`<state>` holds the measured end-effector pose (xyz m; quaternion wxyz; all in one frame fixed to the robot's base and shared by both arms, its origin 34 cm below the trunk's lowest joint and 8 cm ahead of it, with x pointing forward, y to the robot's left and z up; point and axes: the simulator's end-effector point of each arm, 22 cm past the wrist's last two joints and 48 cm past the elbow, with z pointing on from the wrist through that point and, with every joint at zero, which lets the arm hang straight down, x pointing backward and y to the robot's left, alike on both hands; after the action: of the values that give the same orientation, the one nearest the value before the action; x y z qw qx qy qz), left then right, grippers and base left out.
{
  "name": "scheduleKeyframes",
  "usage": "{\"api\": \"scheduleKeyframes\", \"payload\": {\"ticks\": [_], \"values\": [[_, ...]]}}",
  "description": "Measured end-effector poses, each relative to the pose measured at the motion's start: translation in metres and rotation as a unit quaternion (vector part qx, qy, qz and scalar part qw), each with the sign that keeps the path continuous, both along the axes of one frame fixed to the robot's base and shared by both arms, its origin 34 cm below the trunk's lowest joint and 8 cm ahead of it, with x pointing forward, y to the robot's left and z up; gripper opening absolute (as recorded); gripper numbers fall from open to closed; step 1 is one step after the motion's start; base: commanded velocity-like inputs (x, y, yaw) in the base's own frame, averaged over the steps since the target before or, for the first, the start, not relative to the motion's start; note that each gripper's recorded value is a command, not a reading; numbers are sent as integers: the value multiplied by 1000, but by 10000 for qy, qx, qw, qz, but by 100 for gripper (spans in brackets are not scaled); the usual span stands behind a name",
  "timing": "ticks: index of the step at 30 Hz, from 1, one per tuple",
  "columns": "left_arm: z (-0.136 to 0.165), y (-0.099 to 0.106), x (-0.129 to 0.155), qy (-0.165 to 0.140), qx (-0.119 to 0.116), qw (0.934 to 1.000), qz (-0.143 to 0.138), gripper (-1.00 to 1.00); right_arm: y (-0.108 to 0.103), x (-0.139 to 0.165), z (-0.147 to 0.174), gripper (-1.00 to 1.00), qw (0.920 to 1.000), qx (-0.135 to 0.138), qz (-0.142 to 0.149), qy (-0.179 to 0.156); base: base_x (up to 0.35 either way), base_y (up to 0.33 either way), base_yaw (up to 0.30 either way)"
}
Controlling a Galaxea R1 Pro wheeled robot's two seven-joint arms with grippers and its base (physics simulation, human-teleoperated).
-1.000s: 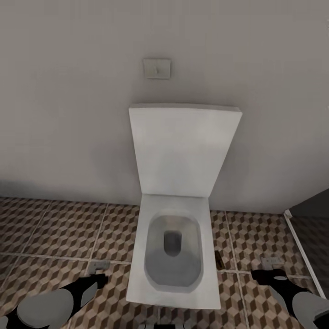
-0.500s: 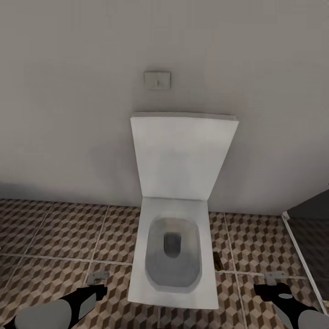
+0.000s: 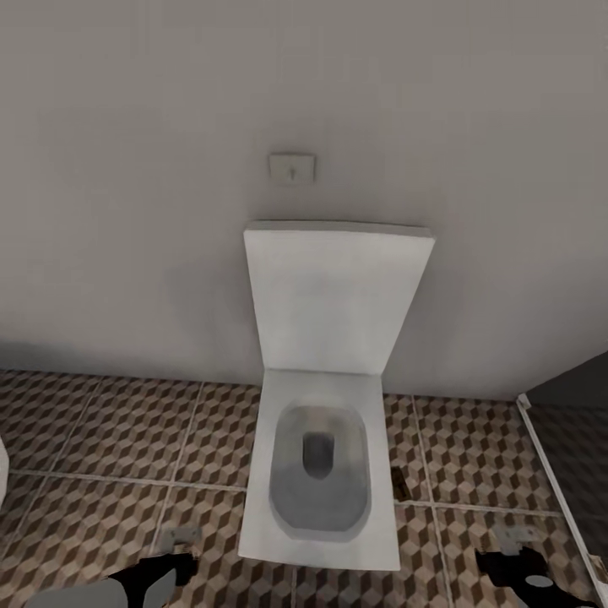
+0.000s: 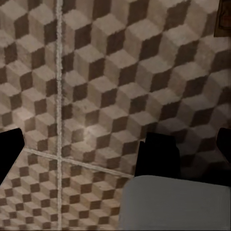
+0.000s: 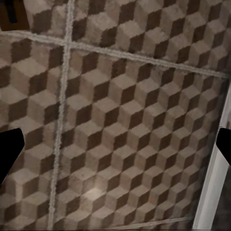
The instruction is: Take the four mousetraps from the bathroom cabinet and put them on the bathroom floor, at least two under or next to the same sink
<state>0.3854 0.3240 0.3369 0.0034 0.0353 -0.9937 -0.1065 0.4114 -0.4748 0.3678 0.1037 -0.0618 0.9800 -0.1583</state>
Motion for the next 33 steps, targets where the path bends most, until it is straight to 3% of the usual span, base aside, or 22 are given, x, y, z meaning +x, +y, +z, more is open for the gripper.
{"api": "scheduleKeyframes", "payload": {"ticks": [14, 22, 33], "values": [[24, -11, -50, 364, -126, 9993, 1, 100, 1, -43, 23, 100, 9997, 13, 14, 262, 0, 0, 0], [39, -10, -76, 537, -125, 9985, 3, 100, 18, -70, 32, 100, 9989, 125, 14, 451, 0, 0, 0], [59, -11, -100, 698, -133, 9975, 5, 100, 25, -93, 49, 100, 9979, 164, 16, 631, 0, 0, 0]]}}
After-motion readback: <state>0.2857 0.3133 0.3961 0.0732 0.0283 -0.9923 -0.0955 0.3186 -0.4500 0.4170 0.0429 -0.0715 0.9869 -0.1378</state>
